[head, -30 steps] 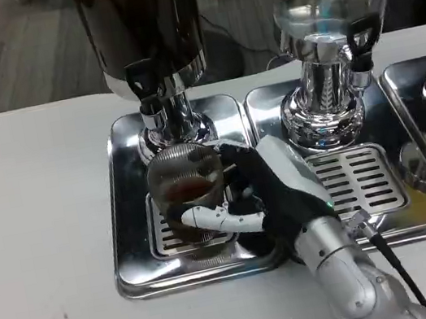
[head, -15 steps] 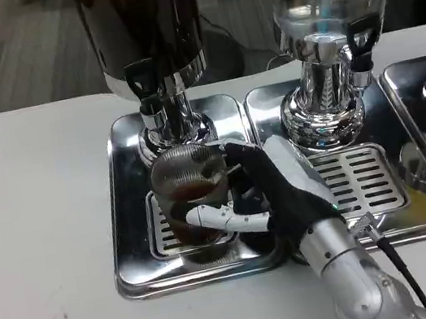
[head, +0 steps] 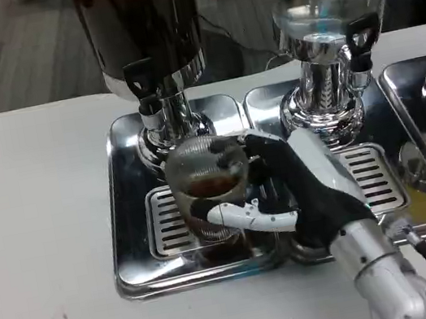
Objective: Grasp the cup under the faucet to collect the drink, then remove the cup.
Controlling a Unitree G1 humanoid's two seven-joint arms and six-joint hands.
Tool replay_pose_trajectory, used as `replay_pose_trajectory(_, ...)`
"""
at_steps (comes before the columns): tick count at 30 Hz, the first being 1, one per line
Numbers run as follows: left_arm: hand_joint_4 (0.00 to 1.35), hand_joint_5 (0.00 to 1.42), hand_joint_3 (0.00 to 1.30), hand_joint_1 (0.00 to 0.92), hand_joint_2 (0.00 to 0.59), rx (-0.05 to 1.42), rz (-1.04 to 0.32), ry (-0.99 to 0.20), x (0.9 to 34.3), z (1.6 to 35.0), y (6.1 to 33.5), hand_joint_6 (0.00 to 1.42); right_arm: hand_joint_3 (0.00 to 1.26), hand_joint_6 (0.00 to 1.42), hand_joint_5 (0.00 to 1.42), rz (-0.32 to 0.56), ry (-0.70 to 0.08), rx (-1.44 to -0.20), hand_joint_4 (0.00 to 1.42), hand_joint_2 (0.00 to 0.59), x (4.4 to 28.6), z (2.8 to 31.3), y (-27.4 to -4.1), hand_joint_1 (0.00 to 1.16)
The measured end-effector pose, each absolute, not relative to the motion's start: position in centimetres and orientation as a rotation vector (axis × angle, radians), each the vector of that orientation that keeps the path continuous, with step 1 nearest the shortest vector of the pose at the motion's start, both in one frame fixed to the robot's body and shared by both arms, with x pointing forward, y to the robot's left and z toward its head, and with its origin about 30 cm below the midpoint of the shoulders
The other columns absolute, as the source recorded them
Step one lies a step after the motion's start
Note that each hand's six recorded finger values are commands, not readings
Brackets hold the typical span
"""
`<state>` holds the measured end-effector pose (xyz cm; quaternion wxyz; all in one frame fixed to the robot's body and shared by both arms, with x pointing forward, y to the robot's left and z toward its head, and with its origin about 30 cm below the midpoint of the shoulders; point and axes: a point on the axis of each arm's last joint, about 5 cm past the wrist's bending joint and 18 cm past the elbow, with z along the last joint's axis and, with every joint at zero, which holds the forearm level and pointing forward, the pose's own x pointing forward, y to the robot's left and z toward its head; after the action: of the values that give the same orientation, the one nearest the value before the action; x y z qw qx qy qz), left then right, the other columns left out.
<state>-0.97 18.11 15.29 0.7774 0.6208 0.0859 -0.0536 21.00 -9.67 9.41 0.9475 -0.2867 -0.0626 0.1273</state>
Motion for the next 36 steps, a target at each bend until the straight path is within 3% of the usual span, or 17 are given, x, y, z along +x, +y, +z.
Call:
replay_pose_trajectory(21, 0.21, 0.29, 0.25, 0.019, 0.129, 1.324, -0.11, 0.156, 0.9, 14.8, 17.3, 0.52, 0.39, 0.46, 0.49, 0.268, -0.133, -0.593, 0.43, 0.153, 15.2, 8.7, -16.6, 0.58)
replay_pose_trajectory(36, 0.2, 0.29, 0.24, 0.019, 0.129, 1.324, -0.121, 0.155, 1.9, 14.6, 16.8, 0.52, 0.39, 0.45, 0.48, 0.22, -0.096, -0.597, 0.43, 0.151, 12.0, 7.6, -20.7, 0.58)
